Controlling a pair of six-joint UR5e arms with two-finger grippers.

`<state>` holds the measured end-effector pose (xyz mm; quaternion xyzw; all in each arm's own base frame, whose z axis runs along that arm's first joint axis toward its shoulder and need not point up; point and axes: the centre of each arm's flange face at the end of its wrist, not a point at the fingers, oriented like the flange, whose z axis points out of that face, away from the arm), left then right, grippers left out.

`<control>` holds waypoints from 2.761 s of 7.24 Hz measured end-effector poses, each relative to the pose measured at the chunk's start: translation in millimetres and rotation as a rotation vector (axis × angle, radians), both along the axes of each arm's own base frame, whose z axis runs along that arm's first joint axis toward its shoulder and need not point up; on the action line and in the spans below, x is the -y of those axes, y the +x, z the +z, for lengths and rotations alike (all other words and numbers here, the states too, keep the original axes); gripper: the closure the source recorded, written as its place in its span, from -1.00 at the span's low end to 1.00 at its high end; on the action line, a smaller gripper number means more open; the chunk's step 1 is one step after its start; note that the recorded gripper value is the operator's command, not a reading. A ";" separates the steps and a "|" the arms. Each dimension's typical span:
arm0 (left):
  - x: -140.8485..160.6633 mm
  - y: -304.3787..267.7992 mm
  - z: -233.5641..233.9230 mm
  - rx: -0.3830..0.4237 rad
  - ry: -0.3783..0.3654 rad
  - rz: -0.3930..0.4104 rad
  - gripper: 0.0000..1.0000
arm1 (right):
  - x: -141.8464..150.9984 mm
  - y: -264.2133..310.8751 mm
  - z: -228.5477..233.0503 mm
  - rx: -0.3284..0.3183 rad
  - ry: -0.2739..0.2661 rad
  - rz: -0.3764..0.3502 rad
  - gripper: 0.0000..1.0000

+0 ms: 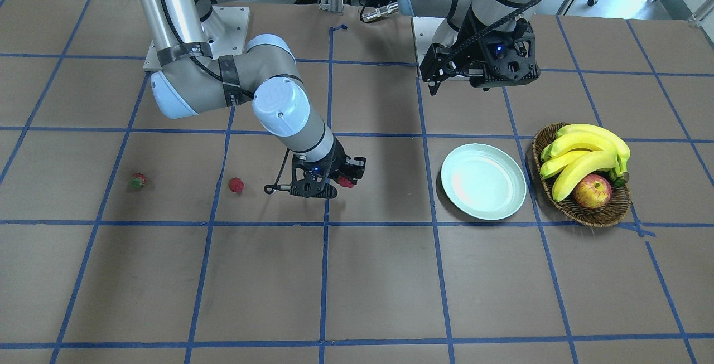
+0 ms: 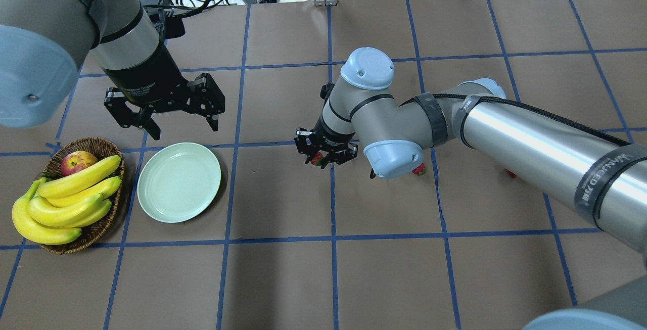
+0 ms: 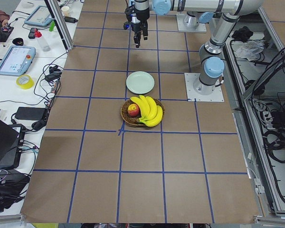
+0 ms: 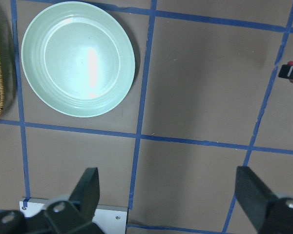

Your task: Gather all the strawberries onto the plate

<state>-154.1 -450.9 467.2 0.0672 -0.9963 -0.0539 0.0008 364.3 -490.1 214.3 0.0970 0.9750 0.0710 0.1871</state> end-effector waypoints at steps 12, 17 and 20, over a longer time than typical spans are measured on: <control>3.6 1.5 -3.6 0.008 0.000 -0.001 -1.00 | 45.3 -11.9 32.5 -0.224 -0.061 0.097 -0.99; 4.7 2.2 -3.4 0.009 -0.009 0.000 -1.00 | 27.6 -211.5 3.2 -0.313 -0.024 0.151 -0.91; 5.1 2.2 -3.4 0.010 -0.013 0.000 -1.00 | 14.9 -219.6 -14.7 -0.310 -0.045 0.087 -0.88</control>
